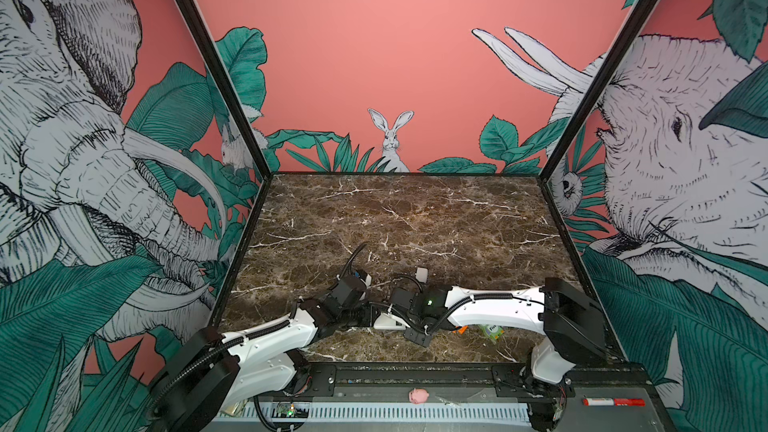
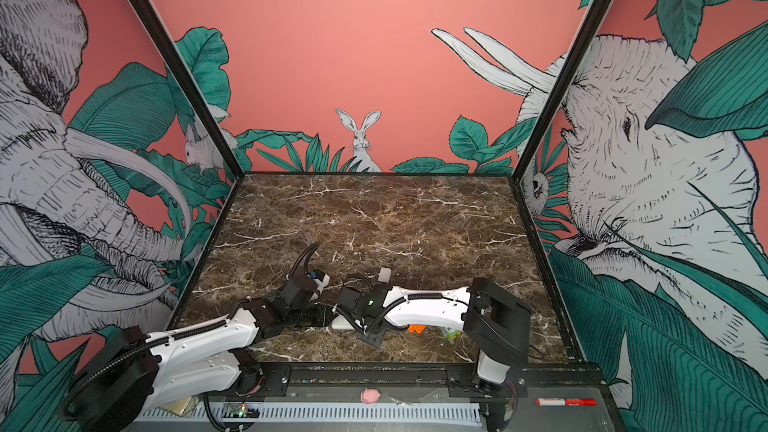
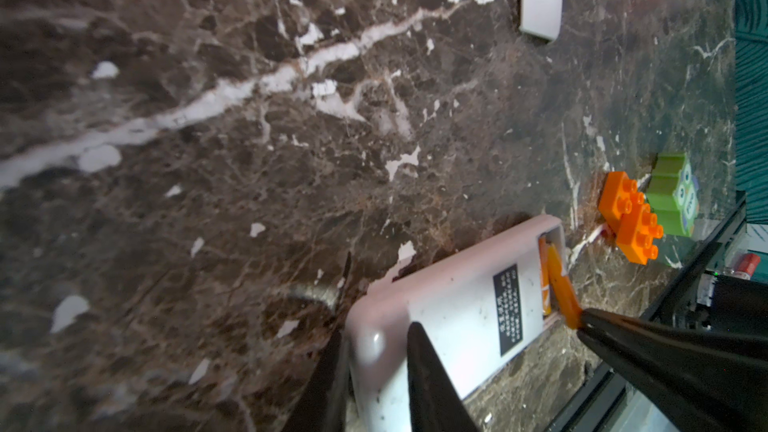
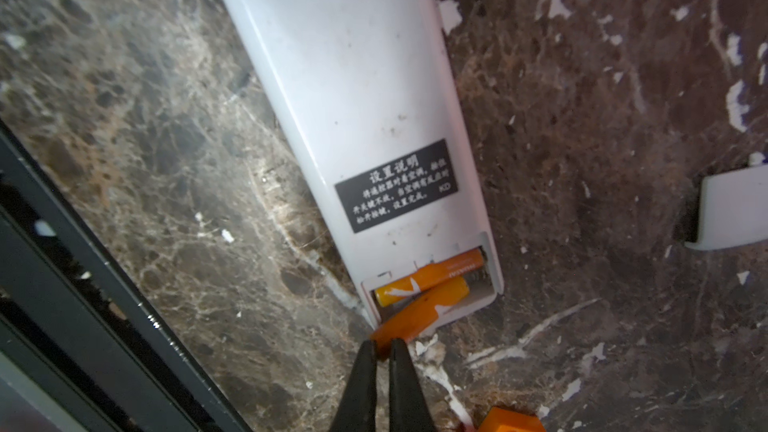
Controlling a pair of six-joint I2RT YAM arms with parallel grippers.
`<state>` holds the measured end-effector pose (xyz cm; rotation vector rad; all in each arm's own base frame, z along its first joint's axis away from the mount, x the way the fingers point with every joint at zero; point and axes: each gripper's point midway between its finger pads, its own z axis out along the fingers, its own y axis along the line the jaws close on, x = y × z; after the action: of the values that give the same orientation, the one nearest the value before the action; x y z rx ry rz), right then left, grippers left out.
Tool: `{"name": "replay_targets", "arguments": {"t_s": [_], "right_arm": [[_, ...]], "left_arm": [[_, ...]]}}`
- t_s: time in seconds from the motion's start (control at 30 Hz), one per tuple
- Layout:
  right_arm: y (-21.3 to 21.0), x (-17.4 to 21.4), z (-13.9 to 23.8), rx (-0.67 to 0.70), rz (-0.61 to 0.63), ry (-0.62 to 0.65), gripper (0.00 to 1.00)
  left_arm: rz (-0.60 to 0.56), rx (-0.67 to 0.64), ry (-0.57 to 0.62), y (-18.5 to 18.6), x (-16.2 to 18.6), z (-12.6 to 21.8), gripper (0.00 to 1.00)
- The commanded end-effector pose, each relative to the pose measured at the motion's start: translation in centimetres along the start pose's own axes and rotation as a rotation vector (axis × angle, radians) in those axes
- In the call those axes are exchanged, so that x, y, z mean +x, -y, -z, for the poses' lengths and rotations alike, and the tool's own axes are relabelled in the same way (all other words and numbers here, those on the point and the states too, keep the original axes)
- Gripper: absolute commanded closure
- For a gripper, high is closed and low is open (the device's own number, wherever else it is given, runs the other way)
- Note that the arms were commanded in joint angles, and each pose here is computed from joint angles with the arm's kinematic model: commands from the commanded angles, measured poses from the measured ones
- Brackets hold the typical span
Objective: Load the batteries into the remote control
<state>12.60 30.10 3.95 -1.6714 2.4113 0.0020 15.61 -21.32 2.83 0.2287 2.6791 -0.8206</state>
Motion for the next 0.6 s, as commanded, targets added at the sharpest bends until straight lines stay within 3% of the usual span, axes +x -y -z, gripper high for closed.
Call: {"name": "replay_targets", "arguments": {"t_s": [0.0,0.57], "right_arm": [[1.7,2.1,-1.1,0.087,-0.023,-0.085,0.91],[1.0,1.7,-1.2,0.048,-0.057,-0.052,0.91]], "left_arm": [[-0.004,-0.040,-0.091,-0.9,2.1,0.4,0.71],[0.020,-0.037,-0.170,-1.0,4.5,0.6,0.66]]}}
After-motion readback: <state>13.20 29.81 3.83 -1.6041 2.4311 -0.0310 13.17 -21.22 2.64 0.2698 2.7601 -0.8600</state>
